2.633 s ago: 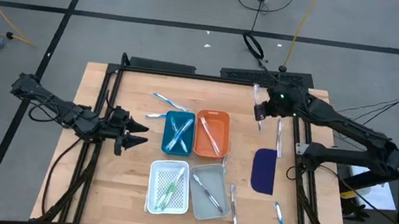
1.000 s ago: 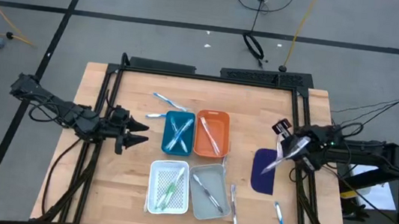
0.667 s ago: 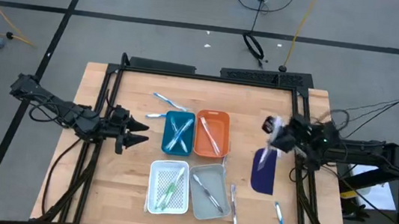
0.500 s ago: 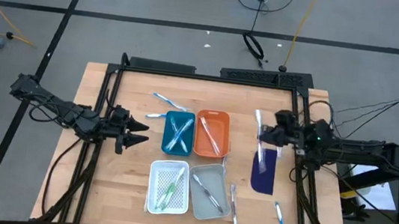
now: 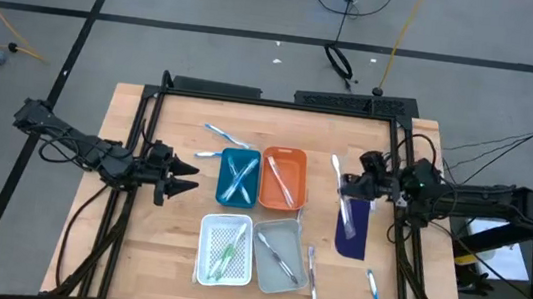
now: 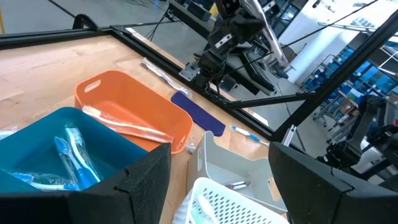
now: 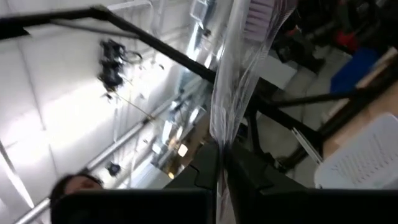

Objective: Pick & Place Toothbrushes
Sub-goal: Put the purple toothbrush into the gray bin

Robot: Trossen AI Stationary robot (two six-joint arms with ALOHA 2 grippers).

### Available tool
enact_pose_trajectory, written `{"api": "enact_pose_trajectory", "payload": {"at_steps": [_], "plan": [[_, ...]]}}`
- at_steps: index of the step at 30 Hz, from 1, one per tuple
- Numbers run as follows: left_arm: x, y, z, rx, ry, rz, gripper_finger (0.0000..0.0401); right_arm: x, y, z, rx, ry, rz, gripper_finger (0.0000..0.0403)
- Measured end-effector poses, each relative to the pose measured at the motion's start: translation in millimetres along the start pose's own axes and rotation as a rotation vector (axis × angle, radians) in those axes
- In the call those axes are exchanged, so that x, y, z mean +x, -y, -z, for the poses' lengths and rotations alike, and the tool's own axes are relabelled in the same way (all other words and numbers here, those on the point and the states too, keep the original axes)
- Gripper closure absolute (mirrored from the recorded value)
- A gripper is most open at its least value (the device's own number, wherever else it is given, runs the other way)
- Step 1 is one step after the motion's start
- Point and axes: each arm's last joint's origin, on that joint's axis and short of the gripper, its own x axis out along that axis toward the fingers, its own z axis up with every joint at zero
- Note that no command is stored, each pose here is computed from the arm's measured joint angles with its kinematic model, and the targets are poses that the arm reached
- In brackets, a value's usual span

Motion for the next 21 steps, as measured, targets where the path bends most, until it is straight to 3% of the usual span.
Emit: {"api": "enact_pose_trajectory", "payload": {"at_steps": [7, 15, 21], "plan": [[0.0, 0.0, 0.0, 0.003, 0.000, 0.000, 0.0130, 28.2, -9.9, 3.1, -0.017, -0.165, 0.143, 0.0394], [0.0, 0.0, 0.0, 0.023, -0.001, 0.000, 0.0130, 55.4, -25.1, 10.9, -0.045, -0.296, 0.384, 0.0394], [-0.1, -0.1, 0.1, 0.028, -0.001, 0.000, 0.0130, 80.4, -25.5, 28.8, -0.050, -0.360, 0.476, 0.0394]]}}
